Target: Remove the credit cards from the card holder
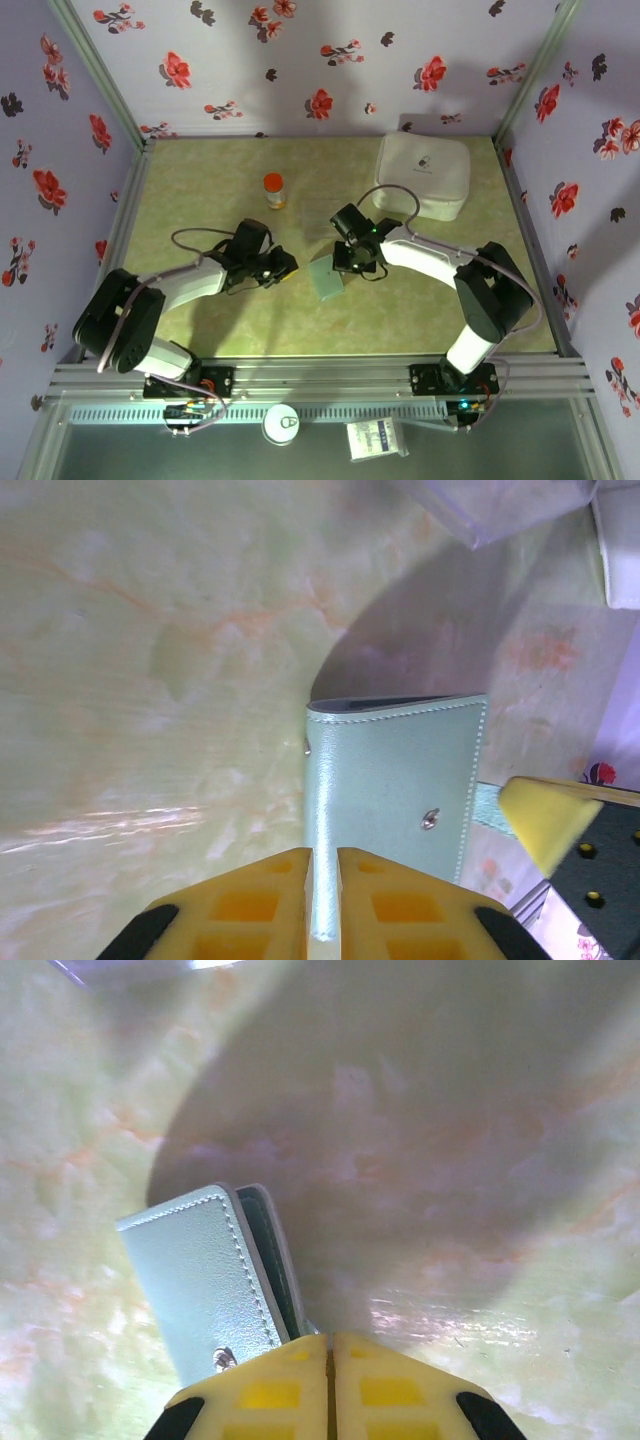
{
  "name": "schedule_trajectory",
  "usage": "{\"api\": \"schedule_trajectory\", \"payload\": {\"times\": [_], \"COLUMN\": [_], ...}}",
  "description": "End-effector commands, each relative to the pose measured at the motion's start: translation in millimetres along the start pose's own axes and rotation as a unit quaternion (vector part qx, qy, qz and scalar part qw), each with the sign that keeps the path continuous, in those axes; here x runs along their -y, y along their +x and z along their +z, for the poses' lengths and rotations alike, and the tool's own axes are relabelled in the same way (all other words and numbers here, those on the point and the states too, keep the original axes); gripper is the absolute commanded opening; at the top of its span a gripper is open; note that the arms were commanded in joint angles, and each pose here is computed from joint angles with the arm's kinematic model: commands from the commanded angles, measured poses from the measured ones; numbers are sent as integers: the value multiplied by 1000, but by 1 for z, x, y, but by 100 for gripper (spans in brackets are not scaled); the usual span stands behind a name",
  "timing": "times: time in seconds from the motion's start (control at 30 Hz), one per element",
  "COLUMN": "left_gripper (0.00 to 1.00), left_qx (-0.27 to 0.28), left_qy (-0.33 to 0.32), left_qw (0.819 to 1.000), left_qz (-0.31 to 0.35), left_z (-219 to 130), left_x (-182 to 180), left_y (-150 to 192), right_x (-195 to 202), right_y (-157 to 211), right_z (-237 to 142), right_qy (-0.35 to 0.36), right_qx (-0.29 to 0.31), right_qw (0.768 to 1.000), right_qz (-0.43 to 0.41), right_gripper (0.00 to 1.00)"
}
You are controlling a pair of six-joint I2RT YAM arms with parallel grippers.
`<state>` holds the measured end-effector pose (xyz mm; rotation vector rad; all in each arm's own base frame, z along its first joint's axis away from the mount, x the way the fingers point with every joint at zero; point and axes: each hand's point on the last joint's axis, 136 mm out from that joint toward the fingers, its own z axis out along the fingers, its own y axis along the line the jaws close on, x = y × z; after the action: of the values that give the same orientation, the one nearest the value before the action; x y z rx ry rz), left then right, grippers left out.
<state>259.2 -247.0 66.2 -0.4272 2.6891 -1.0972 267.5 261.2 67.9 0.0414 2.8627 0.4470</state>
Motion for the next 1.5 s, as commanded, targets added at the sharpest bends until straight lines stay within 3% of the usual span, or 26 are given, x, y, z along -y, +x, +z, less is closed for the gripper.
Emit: {"api": "schedule_trajectory", "payload": {"times": [0.0,0.37,0.7,1.03,1.2,1.47], "left_gripper": [13,14,14,14,14,9], "left_qx": [3,5,3,3,-8,-40], "left_qy": [-32,-27,-17,-17,-14,-18], "left_qw": [999,1000,1000,1000,1000,999], "left_qz": [1,-2,10,12,13,32], "left_z": [-10,-21,-25,-26,-19,4], "left_x": [-24,-36,-31,-32,-31,-15], "left_y": [1,3,3,4,6,14], "right_x": [-4,-20,-52,-70,-64,-21], "right_y": [-6,-7,-3,-2,-2,3], "right_z": [-16,-41,-59,-57,-62,-59], "right_qy": [8,16,-17,-30,-23,40], "right_qx": [17,40,59,49,56,59], "right_qw": [1000,999,998,997,997,996], "right_qz": [0,-8,-17,-48,-56,-51], "right_gripper": [0,0,0,0,0,0]}}
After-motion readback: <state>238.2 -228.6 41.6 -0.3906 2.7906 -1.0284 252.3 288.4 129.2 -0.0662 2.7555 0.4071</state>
